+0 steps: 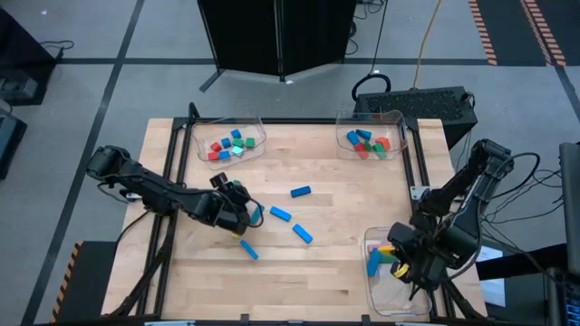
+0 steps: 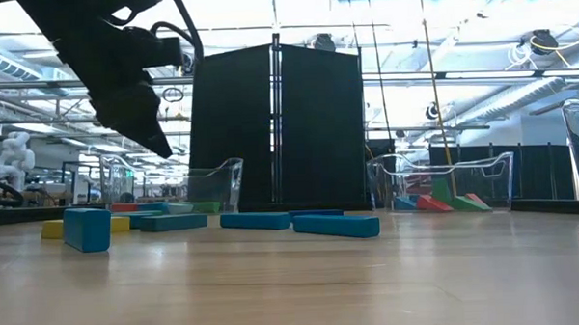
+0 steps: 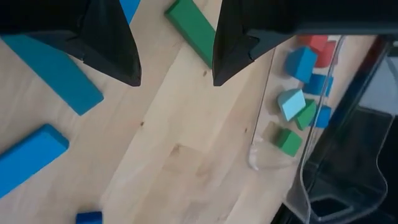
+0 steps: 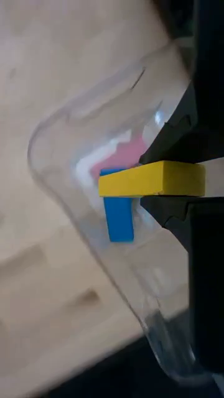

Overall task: Sort blocks by size
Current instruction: Put the yellow rectangular block into the bottom right transparent bin, then put the green rectangular block into the bottom right transparent bin

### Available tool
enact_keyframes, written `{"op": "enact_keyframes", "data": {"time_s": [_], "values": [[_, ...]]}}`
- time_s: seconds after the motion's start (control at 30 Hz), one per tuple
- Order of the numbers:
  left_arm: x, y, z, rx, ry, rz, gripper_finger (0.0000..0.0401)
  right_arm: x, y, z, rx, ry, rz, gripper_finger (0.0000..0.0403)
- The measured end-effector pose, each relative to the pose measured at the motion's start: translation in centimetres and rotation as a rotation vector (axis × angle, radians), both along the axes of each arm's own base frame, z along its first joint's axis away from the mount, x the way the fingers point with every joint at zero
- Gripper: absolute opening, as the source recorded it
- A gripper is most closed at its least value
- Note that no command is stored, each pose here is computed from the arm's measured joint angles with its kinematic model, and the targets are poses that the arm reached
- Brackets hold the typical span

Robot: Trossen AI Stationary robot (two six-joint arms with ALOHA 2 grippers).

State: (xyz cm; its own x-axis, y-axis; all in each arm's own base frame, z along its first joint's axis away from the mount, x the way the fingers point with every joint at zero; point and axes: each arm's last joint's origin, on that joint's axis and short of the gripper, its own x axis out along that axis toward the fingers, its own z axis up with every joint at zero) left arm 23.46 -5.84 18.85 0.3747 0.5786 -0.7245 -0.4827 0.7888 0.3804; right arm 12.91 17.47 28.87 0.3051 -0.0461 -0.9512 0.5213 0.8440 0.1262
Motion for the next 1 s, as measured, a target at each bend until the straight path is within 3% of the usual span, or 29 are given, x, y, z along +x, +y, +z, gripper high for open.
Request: {"op": "enact_keyframes", "data": {"time_s": [0.2,0.43,0.8,1.0], "values": [[-0.1,0.4,-0.1,-0.048,0.014,0.036,0.0199,-0.9,-1.0,-0.6,-0.055,0.118,-0.124,0.0050],[-0.6,0.5,-0.7,-0.069,0.055,0.042,0.0199,-0.5,0.1,-3.8,0.086,0.149,-0.094,0.0059],[-1.5,0.9,-1.1,-0.105,0.089,0.132,0.0199,-0.5,0.2,-4.2,0.100,0.163,-0.052,0.0197],[-1.4,1.5,-1.2,-0.124,0.097,0.164,0.0200,-0.5,0.2,-4.2,0.101,0.158,-0.062,0.0231]]}}
